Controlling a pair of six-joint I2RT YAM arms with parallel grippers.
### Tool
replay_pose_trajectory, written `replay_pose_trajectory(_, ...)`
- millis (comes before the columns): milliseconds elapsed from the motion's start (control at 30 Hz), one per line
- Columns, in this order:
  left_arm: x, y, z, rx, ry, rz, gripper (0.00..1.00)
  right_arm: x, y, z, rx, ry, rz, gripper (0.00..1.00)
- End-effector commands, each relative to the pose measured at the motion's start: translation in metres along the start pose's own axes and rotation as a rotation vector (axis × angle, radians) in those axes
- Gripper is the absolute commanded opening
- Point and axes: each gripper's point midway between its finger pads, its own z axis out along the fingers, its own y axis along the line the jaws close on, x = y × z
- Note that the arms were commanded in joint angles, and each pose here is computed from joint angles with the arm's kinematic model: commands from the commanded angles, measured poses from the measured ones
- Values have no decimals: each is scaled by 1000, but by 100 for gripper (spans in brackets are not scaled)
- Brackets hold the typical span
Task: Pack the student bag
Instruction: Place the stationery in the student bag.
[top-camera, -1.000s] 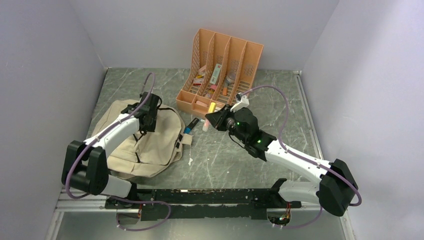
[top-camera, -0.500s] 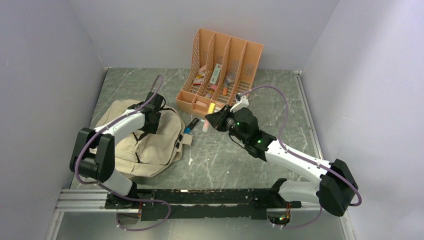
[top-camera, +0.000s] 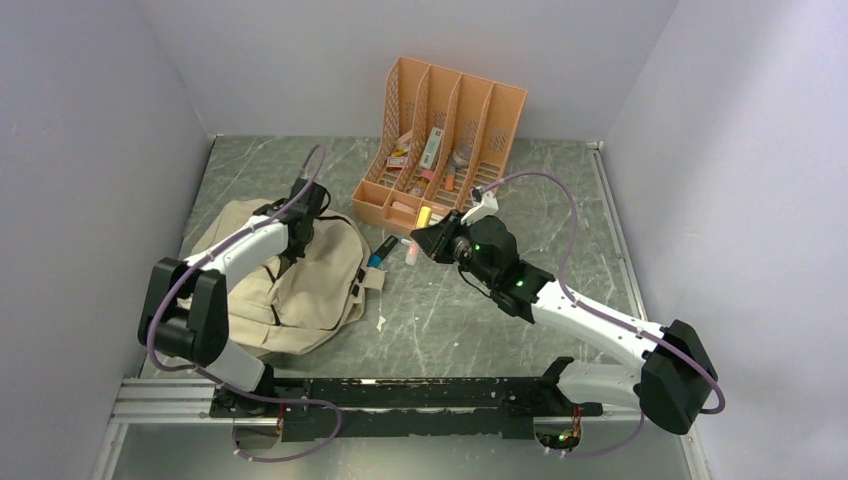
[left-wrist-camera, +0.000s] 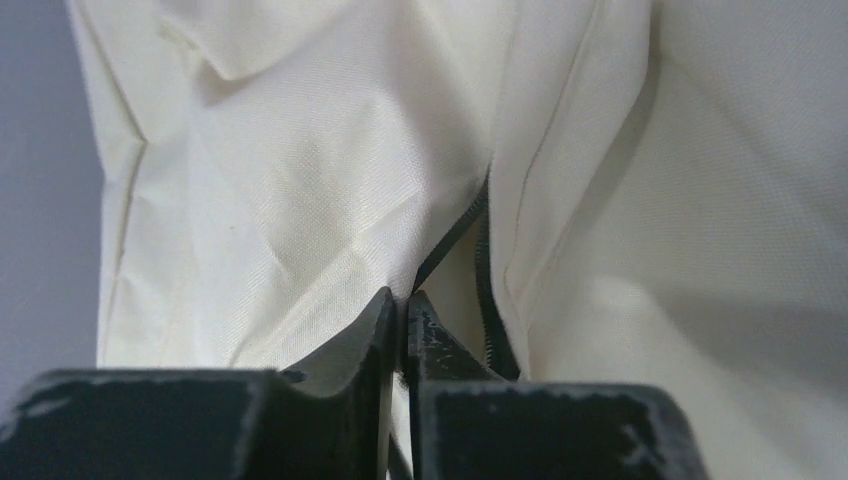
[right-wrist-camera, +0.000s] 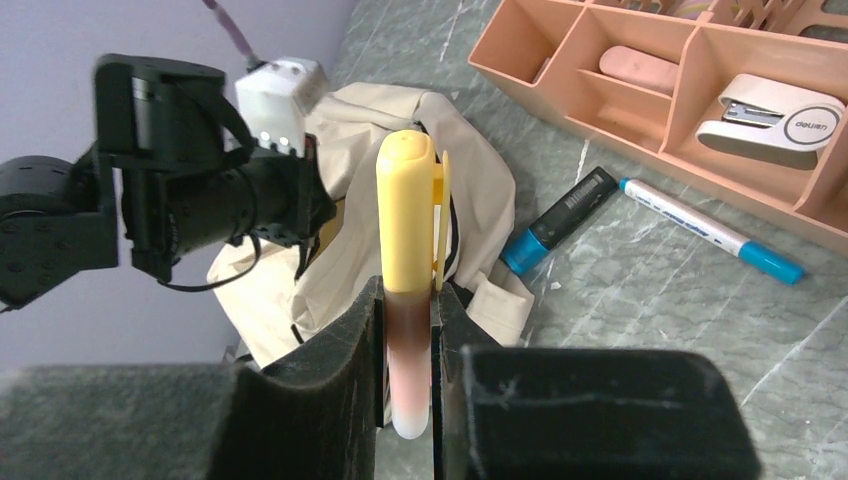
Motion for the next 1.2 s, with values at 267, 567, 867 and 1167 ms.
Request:
replay_pose_trajectory(267,-48,43,-65,-10,-202,-162,5,-1,51,2,-217,45,50,0)
replay_pose_trajectory(567,-51,41,-84,74,-247,-183,5,30,93,49,-331,220,196,0)
replay_pose_trajectory(867,-53,37,-94,130,-279,-198,5,101,116,97,-329,421,274,0)
replay_pose_trajectory(1167,-59,27,-102,210,-322,-195,5,167,126,124,-336,618,299,0)
